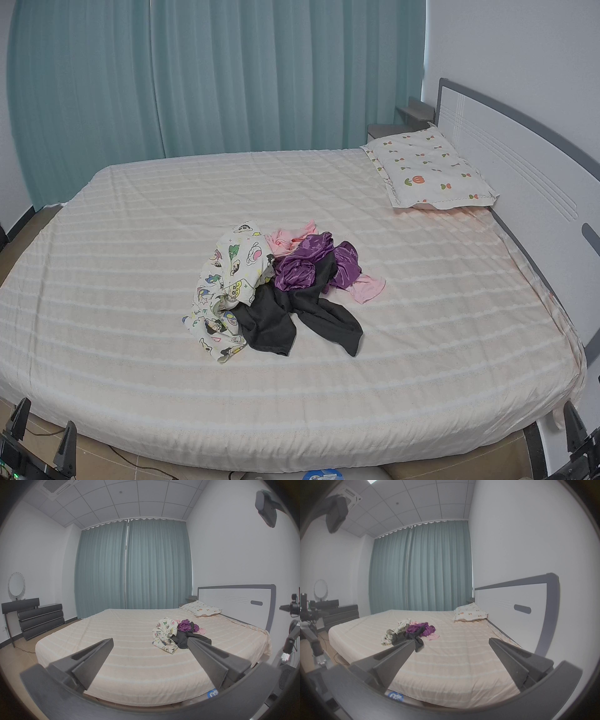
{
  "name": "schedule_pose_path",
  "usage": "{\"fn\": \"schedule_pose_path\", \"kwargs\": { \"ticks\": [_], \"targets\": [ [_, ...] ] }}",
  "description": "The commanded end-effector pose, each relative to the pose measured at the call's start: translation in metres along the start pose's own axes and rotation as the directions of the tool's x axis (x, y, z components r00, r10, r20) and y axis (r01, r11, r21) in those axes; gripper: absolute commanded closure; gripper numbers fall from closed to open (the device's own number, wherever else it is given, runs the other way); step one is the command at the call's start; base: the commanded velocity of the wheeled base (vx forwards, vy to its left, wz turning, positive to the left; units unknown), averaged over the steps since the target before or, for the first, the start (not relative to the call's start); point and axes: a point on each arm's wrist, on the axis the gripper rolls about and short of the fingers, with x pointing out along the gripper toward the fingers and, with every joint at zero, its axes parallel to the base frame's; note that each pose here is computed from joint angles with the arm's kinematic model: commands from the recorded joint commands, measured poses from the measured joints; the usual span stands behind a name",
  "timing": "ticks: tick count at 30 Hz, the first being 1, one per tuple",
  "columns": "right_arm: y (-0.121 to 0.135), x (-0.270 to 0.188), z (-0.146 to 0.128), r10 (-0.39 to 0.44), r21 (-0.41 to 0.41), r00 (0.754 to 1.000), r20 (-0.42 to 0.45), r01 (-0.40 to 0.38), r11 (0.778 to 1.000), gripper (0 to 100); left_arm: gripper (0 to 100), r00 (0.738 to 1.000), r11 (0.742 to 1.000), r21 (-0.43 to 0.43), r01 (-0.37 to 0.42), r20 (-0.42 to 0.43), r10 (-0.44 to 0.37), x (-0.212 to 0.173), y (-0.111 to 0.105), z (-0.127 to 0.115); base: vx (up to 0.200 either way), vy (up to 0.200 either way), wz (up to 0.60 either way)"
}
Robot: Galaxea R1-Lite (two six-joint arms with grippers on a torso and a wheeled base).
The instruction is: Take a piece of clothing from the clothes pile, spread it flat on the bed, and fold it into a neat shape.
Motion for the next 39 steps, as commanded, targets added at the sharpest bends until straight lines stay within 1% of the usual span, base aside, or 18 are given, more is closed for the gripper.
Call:
{"fn": "schedule_pose_path", "kwargs": {
  "ticks": [1, 2, 3, 6, 7, 9, 11, 12, 14, 17, 19, 20, 23, 26, 28, 31, 34, 39],
  "targets": [
    [0.0, 0.049, 0.042, 0.089, 0.069, 0.958, -0.271, -0.073, 0.995, 0, 0, 1.0, 1.0, 0.0, 0.003, -0.012, -0.003, 0.001, 0.0, -0.004, 0.0, 0.0, 0.0],
    [0.0, 0.049, 0.042, 0.089, 0.069, 0.958, -0.271, -0.073, 0.995, 0, 0, 1.0, 1.0, 0.0, 0.003, -0.012, -0.003, 0.001, 0.0, -0.004, 0.0, 0.0, 0.0],
    [0.0, 0.074, 0.043, 0.103, 0.078, 0.932, -0.347, -0.081, 0.994, 0, 0, 1.0, 1.0, 0.0, 0.003, -0.013, -0.003, 0.001, 0.0, -0.005, 0.0, 0.0, 0.0],
    [0.003, 0.112, 0.041, 0.139, 0.091, 0.9, -0.413, -0.111, 0.99, 0, 0, 1.0, 1.0, -0.001, 0.003, -0.013, -0.003, 0.001, 0.0, -0.005, 0.0, 0.0, 0.0],
    [0.003, 0.112, 0.041, 0.139, 0.091, 0.9, -0.413, -0.111, 0.99, 0, 0, 1.0, 1.0, -0.001, 0.003, -0.013, -0.003, 0.001, 0.0, -0.005, 0.0, 0.0, 0.0],
    [0.01, 0.153, 0.033, 0.181, 0.157, 0.861, -0.476, -0.119, 0.98, 0, 0, 1.0, 1.0, -0.001, 0.003, -0.013, -0.003, 0.001, 0.0, -0.005, 0.0, 0.0, 0.0],
    [0.018, 0.18, 0.026, 0.203, 0.21, 0.836, -0.509, -0.108, 0.972, 0, 0, 1.0, 1.0, -0.001, 0.003, -0.013, -0.003, 0.001, 0.0, -0.005, 0.0, 0.0, 0.0],
    [0.021, 0.188, 0.024, 0.21, 0.227, 0.831, -0.515, -0.105, 0.968, 0, 0, 1.0, 1.0, -0.001, 0.003, -0.013, -0.003, 0.001, 0.0, -0.005, 0.0, 0.0, 0.0],
    [0.031, 0.221, 0.014, 0.228, 0.288, 0.815, -0.533, -0.079, 0.954, 0, 0, 1.0, 1.0, -0.001, 0.003, -0.013, -0.003, 0.001, 0.0, -0.005, 0.0, 0.0, 0.0],
    [0.047, 0.257, -0.006, 0.231, 0.323, 0.792, -0.565, -0.046, 0.945, 0, 0, 1.0, 1.0, -0.001, 0.003, -0.013, -0.003, 0.001, 0.0, -0.005, 0.0, 0.0, 0.0],
    [0.054, 0.271, -0.015, 0.223, 0.329, 0.788, -0.574, -0.027, 0.944, 0, 0, 1.0, 1.0, -0.001, 0.003, -0.012, -0.003, 0.001, 0.0, -0.004, 0.0, 0.0, 0.0],
    [0.066, 0.291, -0.03, 0.211, 0.34, 0.787, -0.58, -0.001, 0.94, 0, 0, 1.0, 1.0, -0.001, 0.003, -0.013, -0.003, 0.001, 0.0, -0.005, 0.0, 0.0, 0.0],
    [0.09, 0.317, -0.051, 0.196, 0.373, 0.801, -0.566, 0.037, 0.927, 0, 0, 1.0, 1.0, -0.001, 0.003, -0.013, -0.003, 0.001, 0.0, -0.005, 0.0, 0.0, 0.0],
    [0.11, 0.335, -0.07, 0.18, 0.378, 0.803, -0.568, 0.061, 0.924, 0, 0, 1.0, 1.0, -0.001, 0.003, -0.013, -0.003, 0.001, 0.0, -0.005, 0.0, 0.0, 0.0],
    [0.12, 0.346, -0.082, 0.17, 0.374, 0.798, -0.577, 0.073, 0.925, 0, 0, 1.0, 1.0, -0.001, 0.003, -0.012, -0.003, 0.001, 0.0, -0.004, 0.0, 0.0, 0.0],
    [0.132, 0.364, -0.105, 0.173, 0.402, 0.787, -0.592, 0.102, 0.91, 0, 0, 1.0, 1.0, -0.001, 0.003, -0.012, -0.003, 0.001, 0.0, -0.004, 0.0, 0.0, 0.0],
    [0.142, 0.376, -0.123, 0.177, 0.411, 0.776, -0.605, 0.115, 0.904, 0, 0, 1.0, 1.0, -0.001, 0.003, -0.012, -0.003, 0.001, 0.0, -0.004, 0.0, 0.0, 0.0],
    [0.158, 0.39, -0.145, 0.194, 0.421, 0.767, -0.612, 0.109, 0.9, 0, 0, 1.0, 1.0, -0.001, 0.003, -0.013, -0.003, 0.001, 0.0, -0.005, 0.0, 0.0, 0.0]
  ]
}}
